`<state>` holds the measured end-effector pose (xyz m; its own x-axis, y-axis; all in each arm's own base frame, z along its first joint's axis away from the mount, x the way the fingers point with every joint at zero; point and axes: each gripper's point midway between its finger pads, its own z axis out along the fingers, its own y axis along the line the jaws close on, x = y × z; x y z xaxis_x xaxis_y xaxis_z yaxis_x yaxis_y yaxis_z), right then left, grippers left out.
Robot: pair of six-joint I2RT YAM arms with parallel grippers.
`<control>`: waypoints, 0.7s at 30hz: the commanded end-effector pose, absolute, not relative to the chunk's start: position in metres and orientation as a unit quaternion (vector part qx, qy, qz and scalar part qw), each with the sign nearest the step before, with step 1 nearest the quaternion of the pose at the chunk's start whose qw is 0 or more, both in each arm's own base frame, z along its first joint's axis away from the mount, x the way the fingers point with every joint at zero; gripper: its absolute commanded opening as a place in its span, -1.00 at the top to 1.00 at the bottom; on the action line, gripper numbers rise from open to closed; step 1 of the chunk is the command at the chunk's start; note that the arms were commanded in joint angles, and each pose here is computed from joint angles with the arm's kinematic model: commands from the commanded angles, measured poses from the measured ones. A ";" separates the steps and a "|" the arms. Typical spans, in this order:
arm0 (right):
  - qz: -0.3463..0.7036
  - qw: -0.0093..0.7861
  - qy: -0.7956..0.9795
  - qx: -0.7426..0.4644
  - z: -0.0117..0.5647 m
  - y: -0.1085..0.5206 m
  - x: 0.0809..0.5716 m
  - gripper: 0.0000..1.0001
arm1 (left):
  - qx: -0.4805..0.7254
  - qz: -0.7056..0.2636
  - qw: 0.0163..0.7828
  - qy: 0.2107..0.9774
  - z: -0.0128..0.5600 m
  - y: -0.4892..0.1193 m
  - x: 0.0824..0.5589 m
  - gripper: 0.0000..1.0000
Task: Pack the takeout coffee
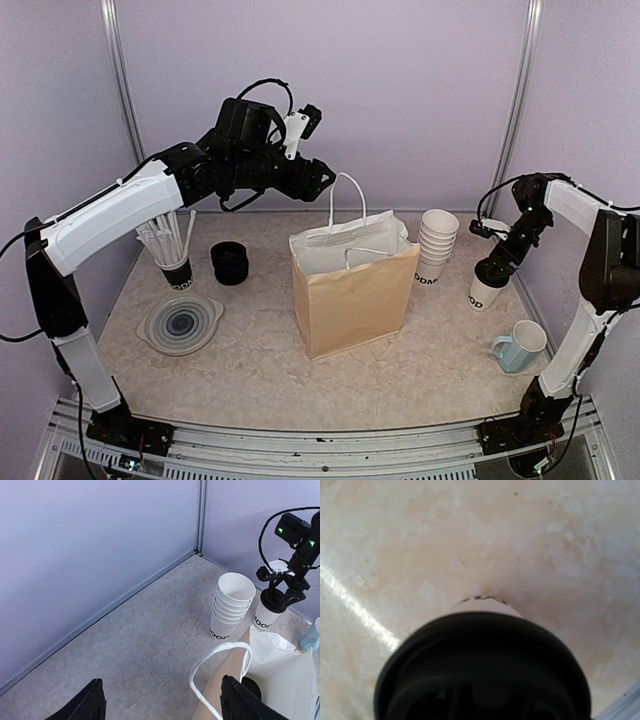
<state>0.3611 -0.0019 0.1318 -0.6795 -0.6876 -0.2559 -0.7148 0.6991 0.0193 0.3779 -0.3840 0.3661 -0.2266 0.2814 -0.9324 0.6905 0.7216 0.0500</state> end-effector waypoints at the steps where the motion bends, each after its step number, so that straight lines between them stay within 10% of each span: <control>1: 0.074 0.096 0.919 -0.375 0.125 0.000 0.354 -0.55 | 0.313 -0.181 0.539 0.761 0.369 -0.375 0.379 -0.54; 21: 0.103 0.147 0.830 -0.528 0.185 0.114 0.267 -0.29 | 0.206 -0.195 0.556 0.781 0.395 -0.318 0.394 -0.66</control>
